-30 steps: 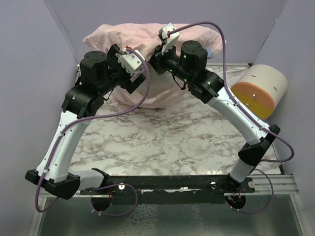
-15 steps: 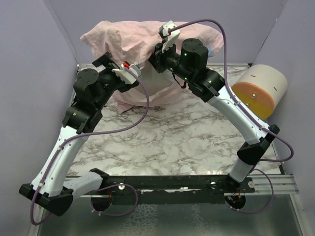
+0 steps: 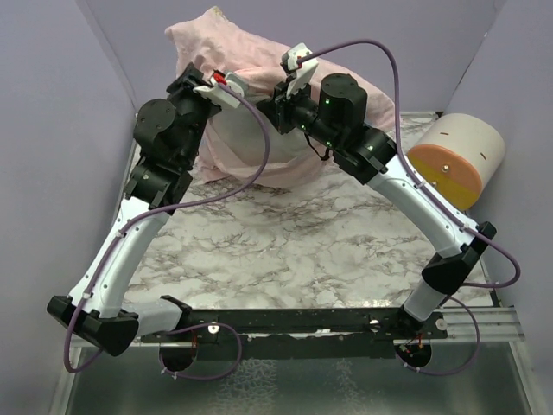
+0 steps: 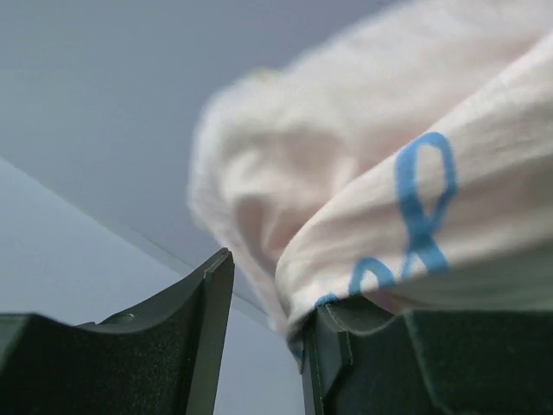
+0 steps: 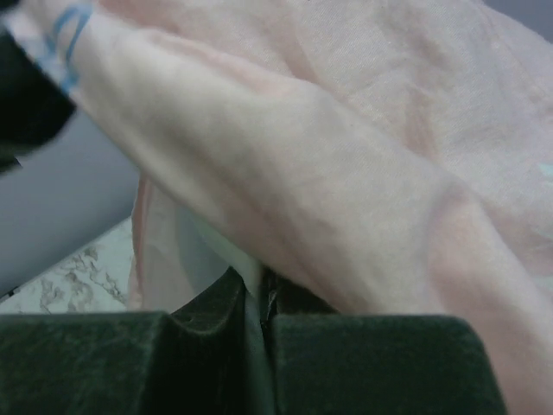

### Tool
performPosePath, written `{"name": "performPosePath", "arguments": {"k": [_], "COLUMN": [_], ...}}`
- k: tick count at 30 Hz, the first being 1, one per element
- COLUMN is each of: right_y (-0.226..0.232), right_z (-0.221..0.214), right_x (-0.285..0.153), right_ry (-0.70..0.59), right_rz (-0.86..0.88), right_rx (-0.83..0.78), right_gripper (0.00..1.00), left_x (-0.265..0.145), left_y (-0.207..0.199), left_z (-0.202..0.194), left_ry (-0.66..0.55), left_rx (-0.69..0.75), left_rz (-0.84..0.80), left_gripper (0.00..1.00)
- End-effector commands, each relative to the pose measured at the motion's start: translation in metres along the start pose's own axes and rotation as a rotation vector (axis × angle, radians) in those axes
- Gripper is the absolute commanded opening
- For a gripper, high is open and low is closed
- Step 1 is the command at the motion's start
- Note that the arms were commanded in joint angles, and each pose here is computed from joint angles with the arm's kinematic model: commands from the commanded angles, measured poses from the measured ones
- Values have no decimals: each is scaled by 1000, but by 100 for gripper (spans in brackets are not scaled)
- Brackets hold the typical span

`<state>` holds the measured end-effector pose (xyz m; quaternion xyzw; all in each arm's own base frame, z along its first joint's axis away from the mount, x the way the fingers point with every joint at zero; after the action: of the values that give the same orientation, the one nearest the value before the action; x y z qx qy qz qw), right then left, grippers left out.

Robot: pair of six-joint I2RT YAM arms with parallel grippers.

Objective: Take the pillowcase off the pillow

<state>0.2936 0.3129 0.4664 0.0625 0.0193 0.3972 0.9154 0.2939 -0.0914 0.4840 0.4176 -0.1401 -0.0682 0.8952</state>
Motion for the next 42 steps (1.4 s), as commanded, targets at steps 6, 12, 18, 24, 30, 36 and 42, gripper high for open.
{"name": "performPosePath", "arguments": {"k": [6, 12, 18, 24, 30, 36, 42], "right_y": [0, 9, 20, 21, 18, 35, 60], "right_z": [-7, -11, -20, -55, -73, -61, -13], "right_x": [-16, -37, -85, -117, -138, -154, -163], "right_ry": [4, -8, -11, 33, 39, -4, -119], "right_rz": [20, 144, 294, 349, 350, 552, 805], "right_rx": [-25, -42, -52, -45, -59, -79, -57], "right_gripper": [1, 1, 1, 1, 1, 1, 1], "left_x": [-21, -9, 5, 17, 14, 23, 45], "left_y": [97, 91, 104, 108, 76, 18, -59], "left_z": [61, 57, 63, 84, 88, 69, 34], "left_ry": [-171, -111, -76, -118, -142, -45, 135], "left_rx": [-89, -78, -132, -269, -368, -486, -578], "left_rz": [302, 253, 336, 214, -72, -337, -587], "left_gripper": [25, 20, 18, 21, 23, 25, 28]}}
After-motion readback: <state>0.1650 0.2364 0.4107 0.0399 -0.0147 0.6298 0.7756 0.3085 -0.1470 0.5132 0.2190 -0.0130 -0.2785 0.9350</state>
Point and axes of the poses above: each gripper's point midway between its finger pads, its own x axis out along the fingers, its own y axis along the line the jaws close on, z = x × y, the point moved 9 cm from there along -x, back along the fingers, and after that the axes turned 7 degrees about x, right-handed, at the moved point
